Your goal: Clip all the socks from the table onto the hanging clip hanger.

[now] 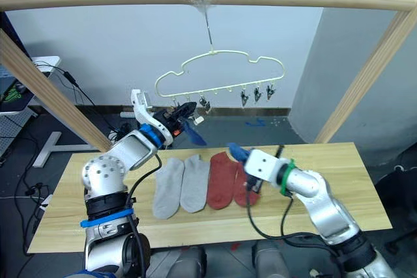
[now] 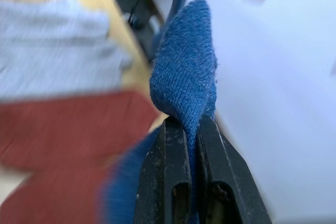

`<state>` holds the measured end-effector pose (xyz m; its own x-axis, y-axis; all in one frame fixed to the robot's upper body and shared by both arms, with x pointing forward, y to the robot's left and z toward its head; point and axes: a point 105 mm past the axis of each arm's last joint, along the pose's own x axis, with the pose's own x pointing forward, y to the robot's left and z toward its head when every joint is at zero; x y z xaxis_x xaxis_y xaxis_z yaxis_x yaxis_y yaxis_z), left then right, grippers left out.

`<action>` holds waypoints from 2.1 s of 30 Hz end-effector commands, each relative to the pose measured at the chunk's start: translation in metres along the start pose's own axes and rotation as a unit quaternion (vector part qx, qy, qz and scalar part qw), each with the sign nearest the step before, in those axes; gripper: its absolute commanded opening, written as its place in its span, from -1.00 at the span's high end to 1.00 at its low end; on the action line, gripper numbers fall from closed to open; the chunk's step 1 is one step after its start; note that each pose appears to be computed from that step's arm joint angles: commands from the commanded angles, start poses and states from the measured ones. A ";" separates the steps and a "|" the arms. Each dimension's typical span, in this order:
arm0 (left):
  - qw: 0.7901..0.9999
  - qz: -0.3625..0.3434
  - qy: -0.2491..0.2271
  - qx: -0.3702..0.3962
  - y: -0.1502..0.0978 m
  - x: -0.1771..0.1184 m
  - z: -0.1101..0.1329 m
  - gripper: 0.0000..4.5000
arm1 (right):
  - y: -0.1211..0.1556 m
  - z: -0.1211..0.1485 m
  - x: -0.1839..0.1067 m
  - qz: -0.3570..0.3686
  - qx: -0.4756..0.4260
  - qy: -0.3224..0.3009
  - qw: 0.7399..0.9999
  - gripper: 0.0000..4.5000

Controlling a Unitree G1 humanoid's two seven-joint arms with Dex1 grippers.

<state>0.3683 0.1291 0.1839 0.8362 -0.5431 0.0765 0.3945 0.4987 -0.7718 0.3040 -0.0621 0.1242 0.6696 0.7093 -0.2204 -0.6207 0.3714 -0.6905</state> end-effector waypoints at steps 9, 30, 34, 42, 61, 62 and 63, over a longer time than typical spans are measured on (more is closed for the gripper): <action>0.999 -0.023 0.012 -0.040 -0.020 -0.005 -0.007 0.90 | -0.019 0.029 0.022 -0.064 -0.098 -0.016 0.993 0.98; 0.998 -0.025 0.003 -0.049 -0.023 -0.002 -0.002 0.90 | -0.027 0.045 0.040 -0.067 -0.130 -0.032 0.989 0.98; 0.999 -0.024 0.004 -0.048 -0.022 -0.003 -0.003 0.90 | -0.030 0.049 0.040 -0.074 -0.137 -0.036 0.987 0.98; 0.999 -0.018 0.005 -0.048 -0.020 -0.003 -0.004 0.90 | -0.033 0.058 0.044 -0.080 -0.161 -0.043 0.983 0.98; 0.999 -0.031 -0.010 -0.032 -0.026 -0.012 0.001 -0.33 | -0.029 0.056 0.047 -0.072 -0.147 -0.045 0.985 1.00; 0.999 -0.032 -0.010 -0.030 -0.026 -0.014 0.002 -0.46 | -0.028 0.055 0.047 -0.070 -0.145 -0.045 0.986 1.00; 0.999 -0.033 -0.012 -0.027 -0.027 -0.019 0.004 -0.61 | -0.028 0.054 0.048 -0.069 -0.136 -0.045 0.987 1.00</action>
<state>0.3523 0.1251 0.1911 0.8285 -0.5523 0.0926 0.3766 0.4271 -0.8221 0.3353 -0.0105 0.1621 0.7128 0.6953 -0.0917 -0.3918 0.2864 -0.8744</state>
